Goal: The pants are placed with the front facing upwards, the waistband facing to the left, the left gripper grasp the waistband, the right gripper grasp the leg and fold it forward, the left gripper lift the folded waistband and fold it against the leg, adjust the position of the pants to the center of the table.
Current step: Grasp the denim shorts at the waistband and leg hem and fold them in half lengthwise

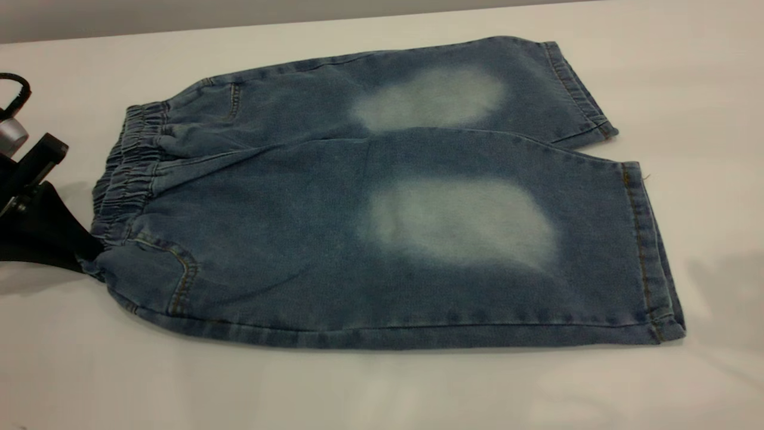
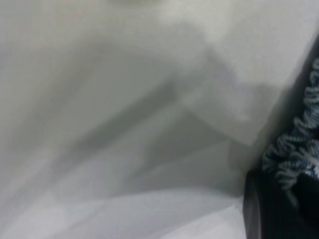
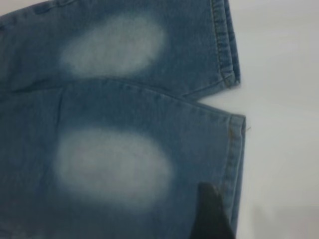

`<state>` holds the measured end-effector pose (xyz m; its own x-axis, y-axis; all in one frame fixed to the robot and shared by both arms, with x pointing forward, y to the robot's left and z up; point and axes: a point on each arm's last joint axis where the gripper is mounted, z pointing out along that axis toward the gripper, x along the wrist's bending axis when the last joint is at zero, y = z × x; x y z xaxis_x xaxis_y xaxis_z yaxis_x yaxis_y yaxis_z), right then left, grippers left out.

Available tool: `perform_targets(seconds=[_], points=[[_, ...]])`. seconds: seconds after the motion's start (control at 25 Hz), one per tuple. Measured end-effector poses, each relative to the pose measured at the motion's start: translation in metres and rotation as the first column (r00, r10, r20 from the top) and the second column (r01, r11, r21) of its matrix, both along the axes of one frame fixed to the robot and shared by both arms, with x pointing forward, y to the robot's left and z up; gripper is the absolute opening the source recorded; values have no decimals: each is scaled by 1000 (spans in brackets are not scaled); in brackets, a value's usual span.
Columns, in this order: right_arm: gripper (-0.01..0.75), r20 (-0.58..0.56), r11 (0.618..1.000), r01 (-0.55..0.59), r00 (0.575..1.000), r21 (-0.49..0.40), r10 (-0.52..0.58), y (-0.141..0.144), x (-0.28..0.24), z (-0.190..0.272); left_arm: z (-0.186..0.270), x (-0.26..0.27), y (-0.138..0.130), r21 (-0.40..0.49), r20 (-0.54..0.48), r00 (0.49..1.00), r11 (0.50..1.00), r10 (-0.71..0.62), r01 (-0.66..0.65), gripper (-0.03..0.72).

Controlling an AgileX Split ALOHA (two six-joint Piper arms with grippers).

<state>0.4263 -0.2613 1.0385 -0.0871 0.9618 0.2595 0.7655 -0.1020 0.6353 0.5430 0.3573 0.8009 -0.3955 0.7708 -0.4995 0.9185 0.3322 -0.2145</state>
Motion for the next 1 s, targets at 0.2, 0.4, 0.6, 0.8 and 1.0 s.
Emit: perform_targets(seconds=[0.2,0.4,0.6,0.8,1.0], points=[[408,-53,1000,-1,999,28,2,2,0,-5,15,7,8,98,71,997,995,26,-33,99],[408,-152,1000,-11,988,23,14,4,6,-19,48,13,8,93,153,987,994,42,-56,99],[408,-276,999,-11,961,52,24,8,15,-40,68,15,2,11,183,981,997,67,-70,99],[408,-402,999,-9,915,45,27,11,29,-72,71,15,-1,-21,190,979,997,71,-69,99],[408,-539,994,-20,839,103,73,18,40,-110,72,15,-3,-35,193,980,998,55,-49,99]])
